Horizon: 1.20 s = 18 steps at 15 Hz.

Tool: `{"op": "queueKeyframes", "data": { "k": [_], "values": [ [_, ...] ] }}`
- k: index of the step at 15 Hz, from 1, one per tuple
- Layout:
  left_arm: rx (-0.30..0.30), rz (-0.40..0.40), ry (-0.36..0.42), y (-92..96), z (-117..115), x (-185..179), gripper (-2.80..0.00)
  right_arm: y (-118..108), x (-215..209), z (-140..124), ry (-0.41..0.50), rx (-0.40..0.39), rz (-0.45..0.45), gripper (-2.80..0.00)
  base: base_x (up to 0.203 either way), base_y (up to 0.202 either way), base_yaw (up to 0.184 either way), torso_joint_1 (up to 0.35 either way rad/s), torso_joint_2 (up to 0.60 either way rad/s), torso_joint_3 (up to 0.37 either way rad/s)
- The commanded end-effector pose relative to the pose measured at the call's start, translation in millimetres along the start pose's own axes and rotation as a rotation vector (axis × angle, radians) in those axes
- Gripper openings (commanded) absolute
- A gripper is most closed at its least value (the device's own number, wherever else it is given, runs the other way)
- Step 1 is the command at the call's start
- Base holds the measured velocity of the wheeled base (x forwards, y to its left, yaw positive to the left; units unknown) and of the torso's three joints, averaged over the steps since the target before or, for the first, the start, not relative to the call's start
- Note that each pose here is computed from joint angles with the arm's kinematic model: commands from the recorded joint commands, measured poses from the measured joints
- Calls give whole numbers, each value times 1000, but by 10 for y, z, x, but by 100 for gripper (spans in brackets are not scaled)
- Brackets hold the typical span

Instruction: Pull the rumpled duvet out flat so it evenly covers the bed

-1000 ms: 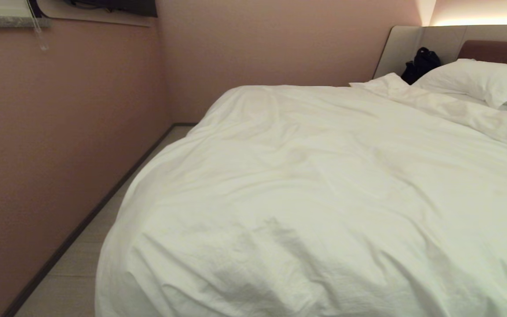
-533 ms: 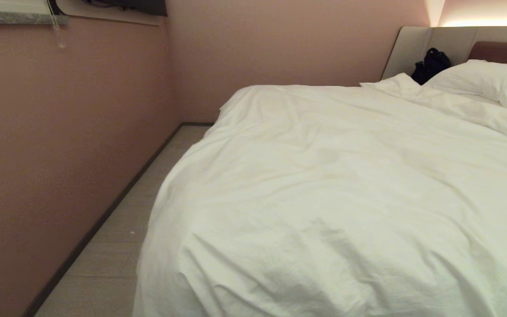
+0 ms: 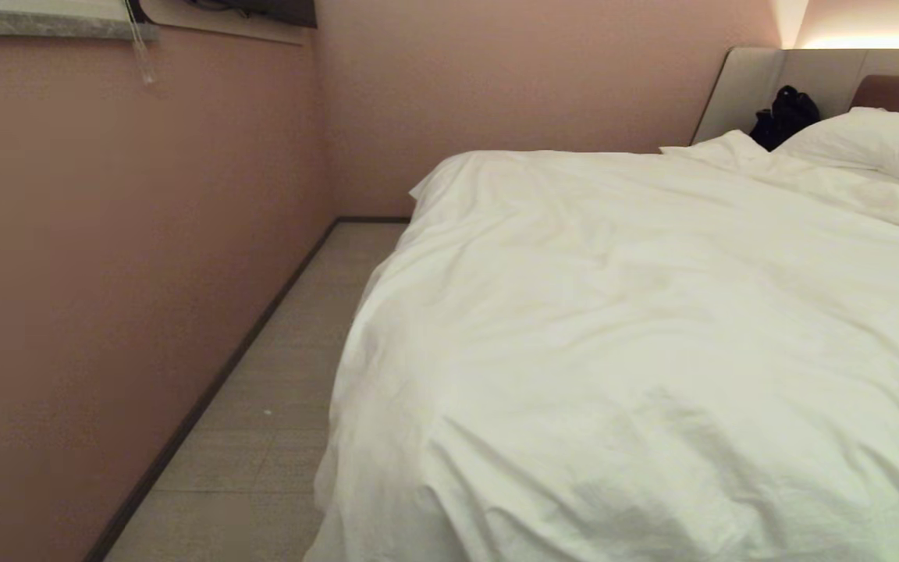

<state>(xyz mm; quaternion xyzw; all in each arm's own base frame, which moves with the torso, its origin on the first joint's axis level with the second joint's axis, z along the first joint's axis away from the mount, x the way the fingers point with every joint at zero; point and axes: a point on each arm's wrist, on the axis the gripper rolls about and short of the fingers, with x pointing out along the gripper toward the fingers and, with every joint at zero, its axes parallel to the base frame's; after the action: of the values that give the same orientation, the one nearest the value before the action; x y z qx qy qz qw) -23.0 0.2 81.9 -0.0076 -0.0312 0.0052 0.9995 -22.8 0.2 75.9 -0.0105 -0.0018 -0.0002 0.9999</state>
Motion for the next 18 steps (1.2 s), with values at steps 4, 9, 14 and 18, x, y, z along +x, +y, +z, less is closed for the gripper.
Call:
{"op": "queueKeyframes", "data": {
  "k": [4,9,14,18],
  "values": [
    [1,-1,-1,0,1,0,-280,0,0,1,-1,0,0,-280,0,195,0,2,1,5],
    [3,-2,-1,0,1,0,-280,0,0,1,-1,0,0,-280,0,196,1,2,2,5],
    [1,0,-1,-1,1,0,-280,0,0,1,-1,0,0,-280,0,146,2,2,2,1],
    [3,-2,2,-1,-2,0,-280,0,0,1,-1,0,0,-280,0,0,0,0,0,0]
  ]
}}
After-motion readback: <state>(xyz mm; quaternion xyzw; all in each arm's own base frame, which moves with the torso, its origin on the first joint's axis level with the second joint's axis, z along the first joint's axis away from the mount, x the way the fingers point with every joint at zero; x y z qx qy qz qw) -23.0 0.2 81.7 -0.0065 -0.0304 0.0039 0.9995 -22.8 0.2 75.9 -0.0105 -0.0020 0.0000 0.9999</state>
